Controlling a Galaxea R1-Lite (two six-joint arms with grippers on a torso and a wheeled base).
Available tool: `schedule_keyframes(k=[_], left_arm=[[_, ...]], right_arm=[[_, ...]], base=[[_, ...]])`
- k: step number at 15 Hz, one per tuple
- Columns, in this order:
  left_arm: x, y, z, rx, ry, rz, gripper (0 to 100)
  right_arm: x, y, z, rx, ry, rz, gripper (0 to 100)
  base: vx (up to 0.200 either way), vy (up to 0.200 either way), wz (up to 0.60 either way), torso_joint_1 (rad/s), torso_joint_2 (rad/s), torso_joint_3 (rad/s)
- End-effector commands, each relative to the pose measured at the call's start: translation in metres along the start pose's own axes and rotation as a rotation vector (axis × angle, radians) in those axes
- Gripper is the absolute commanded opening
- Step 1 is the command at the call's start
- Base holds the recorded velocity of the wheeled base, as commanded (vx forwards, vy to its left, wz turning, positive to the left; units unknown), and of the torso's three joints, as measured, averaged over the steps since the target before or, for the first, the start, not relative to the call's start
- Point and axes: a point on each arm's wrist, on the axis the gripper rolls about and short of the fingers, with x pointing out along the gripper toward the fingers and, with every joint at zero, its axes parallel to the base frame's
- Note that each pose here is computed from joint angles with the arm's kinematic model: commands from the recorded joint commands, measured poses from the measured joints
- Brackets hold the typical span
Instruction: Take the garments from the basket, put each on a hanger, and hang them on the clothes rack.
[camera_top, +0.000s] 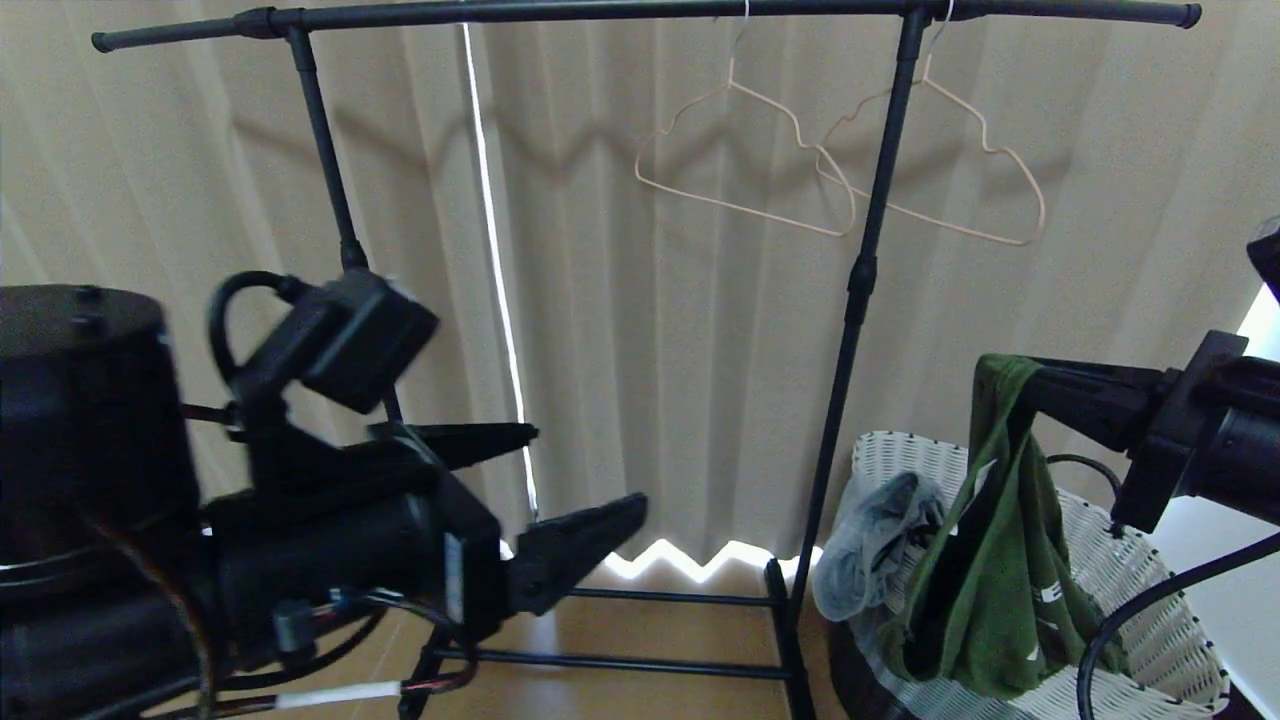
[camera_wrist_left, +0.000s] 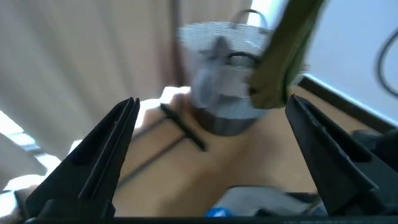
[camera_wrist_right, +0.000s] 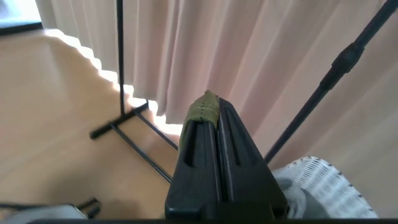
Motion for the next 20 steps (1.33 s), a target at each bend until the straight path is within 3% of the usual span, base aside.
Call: schedule_keyframes(k=[1, 3, 6, 10, 13, 20], left_arm=[[0.057, -0.04, -0.013, -0.022, 0.075, -0.061, 100], [0.087, -0.067, -0.019, -0.069, 0.076, -0.061, 100], [0.121, -0.086, -0.037, -0.072, 0.108, -0.032, 100], [0.164, -0.09, -0.058, -0.075, 0.104, -0.023, 100], [0.19, -0.082, -0.07, -0.082, 0.089, 0.033, 100], [0.196, -0.077, -0.073, -0.082, 0.088, 0.063, 100]], right_arm=[[-0.002, -0.001, 0.011, 0.001, -0.039, -0.002, 0], [-0.001, -0.001, 0.016, 0.006, -0.055, 0.009, 0], [-0.003, -0.001, 0.022, 0.008, -0.077, 0.033, 0], [-0.004, -0.001, 0.024, 0.041, -0.088, 0.052, 0], [-0.008, 0.0, 0.031, 0.035, -0.115, 0.066, 0], [-0.009, 0.0, 0.031, 0.042, -0.118, 0.073, 0]], base=[[0.0, 0.0, 0.0, 0.0, 0.0, 0.0], [0.0, 0.0, 0.0, 0.0, 0.0, 0.0], [0.0, 0.0, 0.0, 0.0, 0.0, 0.0], [0.0, 0.0, 0.0, 0.0, 0.0, 0.0], [0.0, 0.0, 0.0, 0.0, 0.0, 0.0], [0.0, 0.0, 0.0, 0.0, 0.0, 0.0]])
